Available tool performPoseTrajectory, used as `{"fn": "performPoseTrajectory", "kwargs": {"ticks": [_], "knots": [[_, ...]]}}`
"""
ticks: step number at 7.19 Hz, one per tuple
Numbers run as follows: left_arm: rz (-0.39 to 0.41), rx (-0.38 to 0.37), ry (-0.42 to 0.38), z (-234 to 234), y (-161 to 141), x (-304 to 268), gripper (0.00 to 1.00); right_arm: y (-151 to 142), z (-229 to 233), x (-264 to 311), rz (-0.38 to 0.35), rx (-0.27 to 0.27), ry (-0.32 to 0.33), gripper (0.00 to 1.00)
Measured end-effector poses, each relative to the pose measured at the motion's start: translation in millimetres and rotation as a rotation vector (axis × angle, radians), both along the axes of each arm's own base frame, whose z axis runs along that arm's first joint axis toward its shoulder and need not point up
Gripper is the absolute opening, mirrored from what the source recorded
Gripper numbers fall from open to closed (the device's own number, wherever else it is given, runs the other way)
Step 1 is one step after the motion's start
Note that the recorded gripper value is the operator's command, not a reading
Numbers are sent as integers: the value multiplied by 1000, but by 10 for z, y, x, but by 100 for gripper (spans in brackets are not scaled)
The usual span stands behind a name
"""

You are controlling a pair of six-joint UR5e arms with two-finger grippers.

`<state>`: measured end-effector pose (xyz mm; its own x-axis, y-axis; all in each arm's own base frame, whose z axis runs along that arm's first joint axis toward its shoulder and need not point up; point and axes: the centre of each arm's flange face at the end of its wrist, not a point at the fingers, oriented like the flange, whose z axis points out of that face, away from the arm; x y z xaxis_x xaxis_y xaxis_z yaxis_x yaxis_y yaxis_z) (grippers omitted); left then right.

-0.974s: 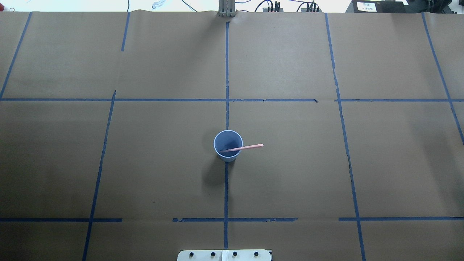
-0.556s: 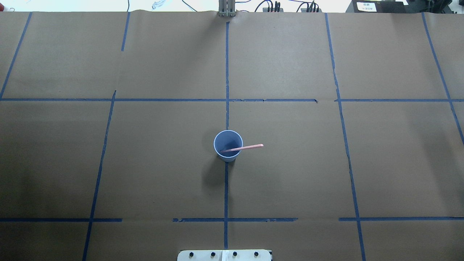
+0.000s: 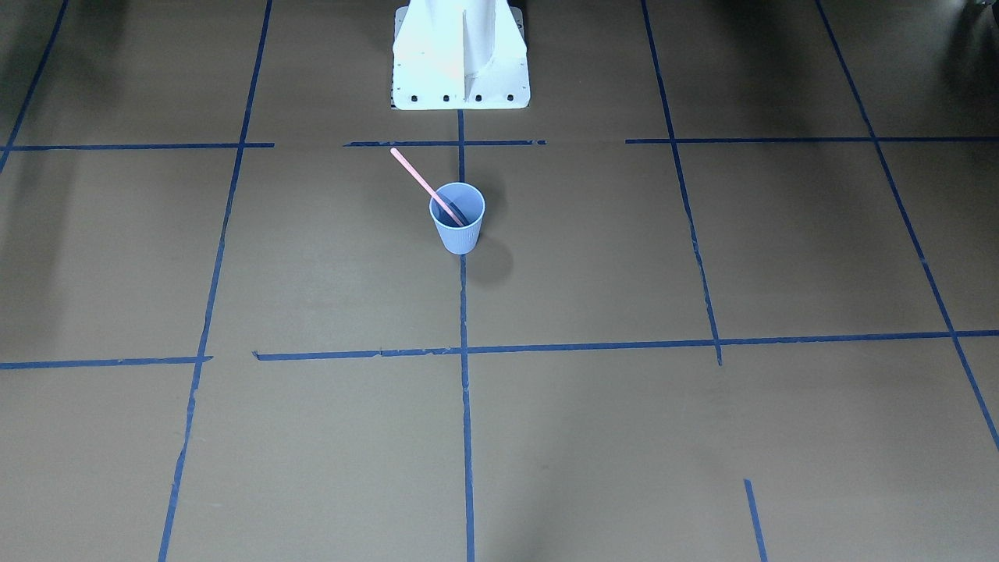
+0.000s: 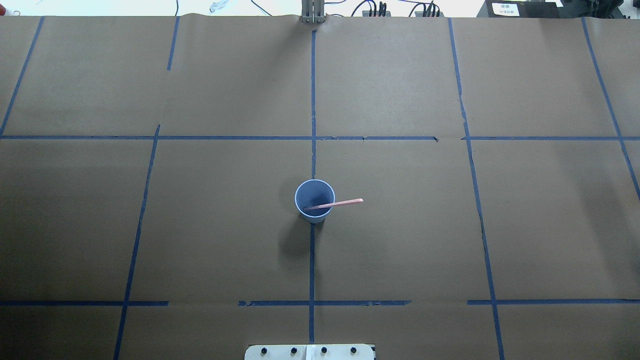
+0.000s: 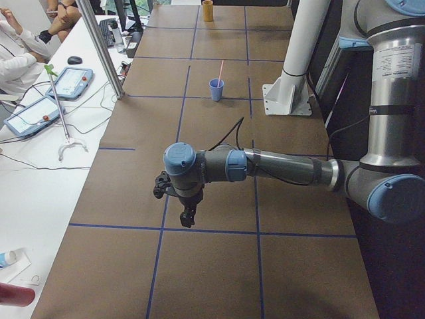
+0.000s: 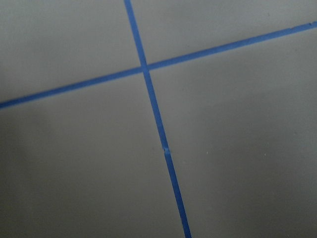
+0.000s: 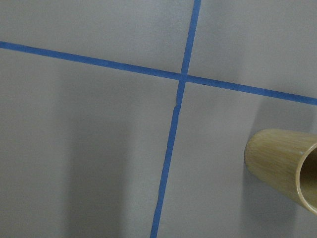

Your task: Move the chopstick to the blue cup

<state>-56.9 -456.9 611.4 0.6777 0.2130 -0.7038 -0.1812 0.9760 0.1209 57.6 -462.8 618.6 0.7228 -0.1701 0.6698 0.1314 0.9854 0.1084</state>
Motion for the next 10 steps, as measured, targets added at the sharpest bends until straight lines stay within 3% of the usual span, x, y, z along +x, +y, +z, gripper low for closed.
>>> {"fn": "performPoseTrajectory", "kwargs": {"ticks": [5,10], "knots": [[-50,-71,96,109,56,70,100,-6,-182,-48,-32,61,32,100],[-54,-43,8,221,44,16,100,82,-211,-74,-29,60,10,100]]}}
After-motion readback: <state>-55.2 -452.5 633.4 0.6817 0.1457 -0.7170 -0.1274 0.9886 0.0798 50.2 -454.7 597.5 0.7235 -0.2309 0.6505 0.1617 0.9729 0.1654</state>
